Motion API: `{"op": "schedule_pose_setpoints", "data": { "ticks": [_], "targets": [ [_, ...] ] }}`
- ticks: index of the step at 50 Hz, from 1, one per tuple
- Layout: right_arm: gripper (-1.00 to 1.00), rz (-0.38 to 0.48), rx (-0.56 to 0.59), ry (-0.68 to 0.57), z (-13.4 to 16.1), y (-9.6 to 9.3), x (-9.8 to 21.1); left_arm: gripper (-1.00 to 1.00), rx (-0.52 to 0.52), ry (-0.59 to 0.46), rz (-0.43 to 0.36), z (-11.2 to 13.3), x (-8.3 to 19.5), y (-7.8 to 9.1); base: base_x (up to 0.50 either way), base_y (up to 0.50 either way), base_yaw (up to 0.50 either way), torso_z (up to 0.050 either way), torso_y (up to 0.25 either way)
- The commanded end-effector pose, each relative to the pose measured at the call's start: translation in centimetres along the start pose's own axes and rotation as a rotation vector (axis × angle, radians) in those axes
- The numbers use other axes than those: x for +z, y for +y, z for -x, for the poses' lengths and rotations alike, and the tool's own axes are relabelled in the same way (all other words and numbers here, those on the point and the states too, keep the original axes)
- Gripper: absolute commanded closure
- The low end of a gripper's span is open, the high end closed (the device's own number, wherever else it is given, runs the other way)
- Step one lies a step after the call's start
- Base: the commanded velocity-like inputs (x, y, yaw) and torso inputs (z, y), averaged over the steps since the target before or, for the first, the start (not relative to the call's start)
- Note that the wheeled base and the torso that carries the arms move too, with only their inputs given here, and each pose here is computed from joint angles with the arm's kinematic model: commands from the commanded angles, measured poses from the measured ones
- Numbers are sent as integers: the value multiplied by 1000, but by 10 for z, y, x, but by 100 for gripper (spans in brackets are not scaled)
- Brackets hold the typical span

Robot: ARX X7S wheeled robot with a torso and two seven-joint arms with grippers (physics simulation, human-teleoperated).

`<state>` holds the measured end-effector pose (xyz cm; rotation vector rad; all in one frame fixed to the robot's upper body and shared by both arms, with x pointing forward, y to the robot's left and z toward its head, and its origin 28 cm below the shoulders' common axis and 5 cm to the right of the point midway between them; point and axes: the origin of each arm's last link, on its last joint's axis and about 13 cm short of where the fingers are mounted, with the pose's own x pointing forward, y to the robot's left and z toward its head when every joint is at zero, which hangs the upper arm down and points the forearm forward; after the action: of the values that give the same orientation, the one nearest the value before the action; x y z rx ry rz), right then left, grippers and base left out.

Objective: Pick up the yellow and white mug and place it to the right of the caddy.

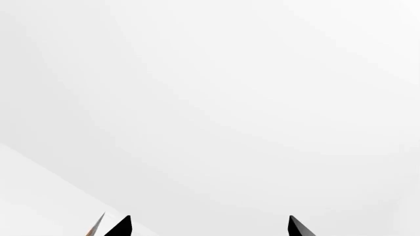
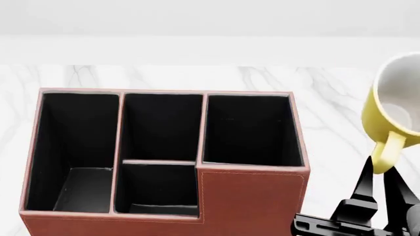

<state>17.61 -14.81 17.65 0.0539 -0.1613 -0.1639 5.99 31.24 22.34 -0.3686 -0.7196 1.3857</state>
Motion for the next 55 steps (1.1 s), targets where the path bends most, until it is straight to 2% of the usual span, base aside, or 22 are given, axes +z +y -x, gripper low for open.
{"op": "schedule_pose_setpoints", "data": {
  "ticks": [1, 15, 21, 38, 55],
  "targets": [
    [100, 32, -28, 92, -15, -4, -23, -100, 2, 0, -1, 0, 0, 0, 0, 0, 0, 0, 0],
    [100, 71, -27, 241, -27, -7, -60, -100, 10, -6, 8, -2, 2, 0, 0, 0, 0, 0, 0],
    [100, 91, -6, 286, -26, -8, -66, -100, 12, -8, 9, -2, 2, 0, 0, 0, 0, 0, 2],
    [100, 92, -13, 325, -26, -16, -74, -100, 12, -8, 8, -2, 2, 0, 0, 0, 0, 0, 1],
    [100, 92, 7, 387, -26, -17, -99, -100, 13, -6, 8, -1, 2, 1, 0, 0, 0, 0, 1]
  ]
}}
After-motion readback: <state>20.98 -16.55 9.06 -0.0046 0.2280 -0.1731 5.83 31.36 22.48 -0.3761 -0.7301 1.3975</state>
